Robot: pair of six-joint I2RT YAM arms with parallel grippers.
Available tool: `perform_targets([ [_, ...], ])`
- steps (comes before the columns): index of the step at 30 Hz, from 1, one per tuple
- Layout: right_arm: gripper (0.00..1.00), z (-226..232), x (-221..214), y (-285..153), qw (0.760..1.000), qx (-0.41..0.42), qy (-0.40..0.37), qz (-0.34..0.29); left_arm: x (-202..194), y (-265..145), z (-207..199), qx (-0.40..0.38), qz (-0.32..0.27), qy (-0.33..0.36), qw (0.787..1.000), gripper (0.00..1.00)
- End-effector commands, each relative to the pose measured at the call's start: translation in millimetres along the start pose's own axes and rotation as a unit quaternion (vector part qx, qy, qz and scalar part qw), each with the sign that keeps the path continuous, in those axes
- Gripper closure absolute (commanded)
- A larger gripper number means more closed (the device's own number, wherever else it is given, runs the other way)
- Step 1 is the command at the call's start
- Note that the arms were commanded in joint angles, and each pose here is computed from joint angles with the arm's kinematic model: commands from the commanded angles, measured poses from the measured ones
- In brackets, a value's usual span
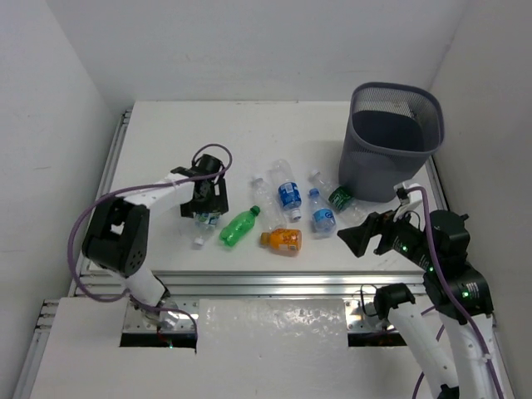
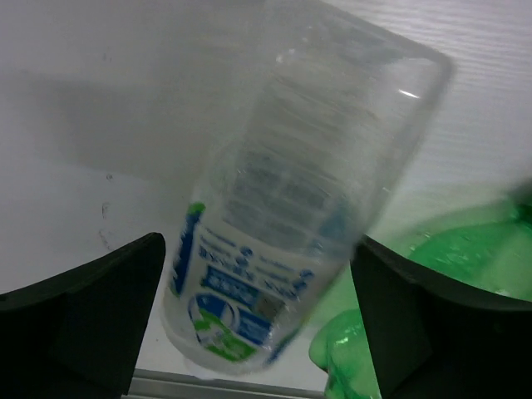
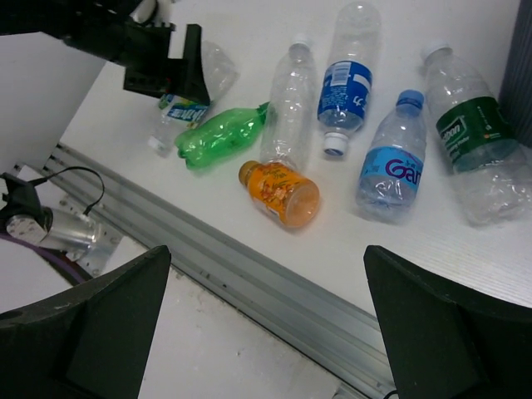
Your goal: Put the plastic bottles in the bin
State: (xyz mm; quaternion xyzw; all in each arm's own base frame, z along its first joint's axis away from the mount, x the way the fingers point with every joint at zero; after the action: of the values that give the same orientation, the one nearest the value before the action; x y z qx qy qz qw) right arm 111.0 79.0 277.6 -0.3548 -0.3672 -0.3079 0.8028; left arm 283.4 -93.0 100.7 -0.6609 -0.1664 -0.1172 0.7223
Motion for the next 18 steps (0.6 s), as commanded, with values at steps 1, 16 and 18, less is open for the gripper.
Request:
perform_targets([
  [1, 0.01, 8.5, 4.4, 3.8, 0.999, 0.043, -0.006, -0.012, -1.0, 19.2, 4.5, 0.022, 0.027, -0.035, 0.999, 0.13],
  [16, 0.01, 57.1, 45.3, 65.5, 0.943, 0.328, 0.05, 0.004, 3.1, -223.4, -56.0, -0.537, -0.285, 0.115, 0.786, 0.99],
  [18, 0.01, 66.2, 59.6, 77.6, 0.934, 0.356, 0.038, -0.008, -25.1, -245.0, -64.2, -0.647, -0.247, 0.148, 0.706, 0.99],
])
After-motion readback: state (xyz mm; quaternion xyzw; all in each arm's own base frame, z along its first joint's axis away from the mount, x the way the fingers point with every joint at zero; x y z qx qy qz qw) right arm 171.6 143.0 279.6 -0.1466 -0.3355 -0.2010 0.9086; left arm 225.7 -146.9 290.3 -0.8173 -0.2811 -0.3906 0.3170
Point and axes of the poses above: each gripper's point midway between its finger pads, its own y axis out along the fingers, its own z axis along the line the jaws close on, x = y × z, the point moved 6 cm from there along -y, back along the fingers, and after that the axes turned 7 degrees about y, right-handed, at the moved point
